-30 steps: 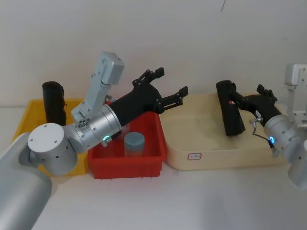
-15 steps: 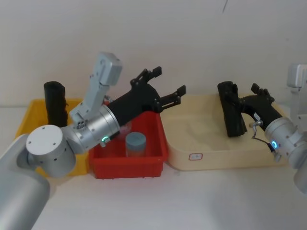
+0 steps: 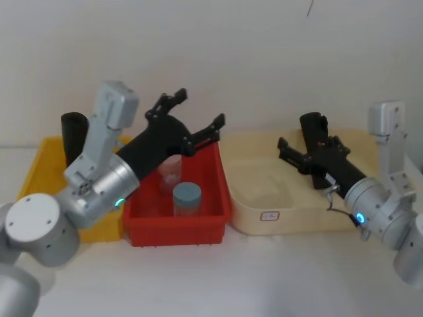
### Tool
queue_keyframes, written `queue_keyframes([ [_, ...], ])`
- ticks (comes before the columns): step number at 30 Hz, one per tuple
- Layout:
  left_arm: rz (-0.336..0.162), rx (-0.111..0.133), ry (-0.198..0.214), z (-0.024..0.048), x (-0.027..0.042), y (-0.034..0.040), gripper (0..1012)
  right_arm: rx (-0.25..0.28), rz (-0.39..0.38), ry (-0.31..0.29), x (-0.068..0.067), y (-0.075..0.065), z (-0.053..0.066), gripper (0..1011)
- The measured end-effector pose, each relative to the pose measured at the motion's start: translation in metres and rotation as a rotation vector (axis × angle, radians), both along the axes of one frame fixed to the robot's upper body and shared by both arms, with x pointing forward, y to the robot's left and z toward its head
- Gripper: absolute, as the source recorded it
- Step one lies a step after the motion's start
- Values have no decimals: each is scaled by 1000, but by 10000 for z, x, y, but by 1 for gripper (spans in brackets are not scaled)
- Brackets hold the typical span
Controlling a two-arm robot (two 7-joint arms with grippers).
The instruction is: Pick up the garbage bag with the one hand and transfer it to the other hand.
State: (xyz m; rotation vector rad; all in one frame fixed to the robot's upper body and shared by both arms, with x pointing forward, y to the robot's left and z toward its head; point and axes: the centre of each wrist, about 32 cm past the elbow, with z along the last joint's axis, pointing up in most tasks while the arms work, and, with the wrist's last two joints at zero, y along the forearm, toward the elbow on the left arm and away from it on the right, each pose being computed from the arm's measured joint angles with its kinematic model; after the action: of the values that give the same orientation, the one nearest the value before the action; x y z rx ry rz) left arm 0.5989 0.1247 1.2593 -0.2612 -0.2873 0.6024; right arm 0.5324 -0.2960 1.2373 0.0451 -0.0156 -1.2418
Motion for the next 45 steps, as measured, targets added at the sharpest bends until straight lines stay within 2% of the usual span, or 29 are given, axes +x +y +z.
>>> queue_keyframes([
  [2,45,-7,-10,-12,-92,80,1000,-7,17,8,-19,45,-18,1000],
  [3,45,-7,-10,-12,-92,80,1000,-11,25,11,-27,66,-26,1000],
  [4,69,-10,-15,-21,-139,120,1000,-14,32,13,-32,81,-32,1000],
  [6,90,-15,-20,-26,-185,157,1000,-20,44,18,-45,115,-42,1000],
  [9,150,-29,-33,-52,-317,274,1000,-34,74,27,-71,194,-67,999],
  [12,185,-41,-39,-82,-404,351,1000,-44,97,32,-90,255,-85,999],
  [15,234,-63,-47,-133,-511,448,1000,-54,116,35,-106,306,-100,1000],
  [16,257,-77,-49,-168,-573,502,1000,-56,120,36,-109,318,-104,1000],
  [18,283,-91,-53,-201,-624,555,1000,-63,134,38,-119,351,-114,1000],
  [19,302,-102,-51,-247,-683,600,1000,-65,139,39,-122,366,-117,1000],
  [20,302,-102,-51,-247,-683,600,1000,-67,143,39,-124,376,-120,999],
  [22,340,-125,-60,-291,-773,690,1000,-76,155,40,-133,405,-126,999],
  [31,405,-159,-69,-380,-949,836,1000,-118,194,35,-151,514,-129,1000],
  [40,435,-173,-75,-417,-1032,905,1000,-190,228,22,-132,633,-108,1000],
  [45,446,-178,-77,-428,-1063,928,1000,-249,252,20,-102,723,-96,1000],
])
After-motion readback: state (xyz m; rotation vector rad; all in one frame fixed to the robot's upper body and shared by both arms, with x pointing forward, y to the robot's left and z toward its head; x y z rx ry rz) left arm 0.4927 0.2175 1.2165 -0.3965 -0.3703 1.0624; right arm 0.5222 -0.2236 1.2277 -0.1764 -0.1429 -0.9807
